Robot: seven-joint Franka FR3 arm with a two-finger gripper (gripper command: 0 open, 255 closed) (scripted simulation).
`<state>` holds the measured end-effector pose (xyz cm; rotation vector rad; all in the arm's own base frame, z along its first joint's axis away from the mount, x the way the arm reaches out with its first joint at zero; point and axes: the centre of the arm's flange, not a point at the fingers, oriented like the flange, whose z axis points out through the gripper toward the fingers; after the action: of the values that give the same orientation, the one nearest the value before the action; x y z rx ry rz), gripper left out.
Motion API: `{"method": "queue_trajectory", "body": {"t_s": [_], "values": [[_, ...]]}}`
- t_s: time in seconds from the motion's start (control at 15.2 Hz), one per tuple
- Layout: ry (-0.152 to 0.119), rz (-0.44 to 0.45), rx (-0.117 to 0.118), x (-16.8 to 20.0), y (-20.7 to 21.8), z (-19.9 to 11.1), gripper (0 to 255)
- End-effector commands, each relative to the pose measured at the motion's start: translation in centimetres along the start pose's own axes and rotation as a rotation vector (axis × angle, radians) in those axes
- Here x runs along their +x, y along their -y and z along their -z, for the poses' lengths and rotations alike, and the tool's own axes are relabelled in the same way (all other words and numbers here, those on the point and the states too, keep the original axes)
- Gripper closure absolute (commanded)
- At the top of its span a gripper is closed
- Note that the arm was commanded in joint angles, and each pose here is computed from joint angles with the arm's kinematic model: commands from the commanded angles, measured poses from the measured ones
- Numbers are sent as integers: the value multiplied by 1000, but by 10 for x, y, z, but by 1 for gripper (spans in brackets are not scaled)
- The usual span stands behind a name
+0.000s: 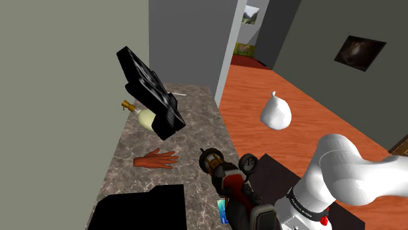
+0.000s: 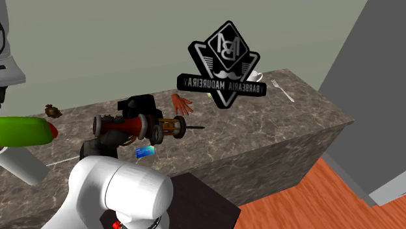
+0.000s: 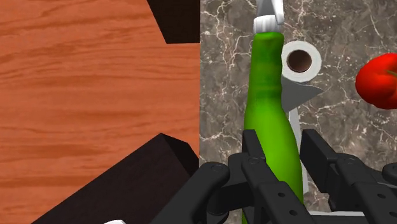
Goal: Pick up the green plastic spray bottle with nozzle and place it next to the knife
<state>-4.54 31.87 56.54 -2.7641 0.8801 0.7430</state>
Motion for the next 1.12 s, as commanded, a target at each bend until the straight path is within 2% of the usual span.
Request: {"method": "queue_trajectory", "body": {"t_s": [0.0,1.06], "values": [[0,0,0,6,0,-9,255],[0,0,0,48,1,-82,255]]}}
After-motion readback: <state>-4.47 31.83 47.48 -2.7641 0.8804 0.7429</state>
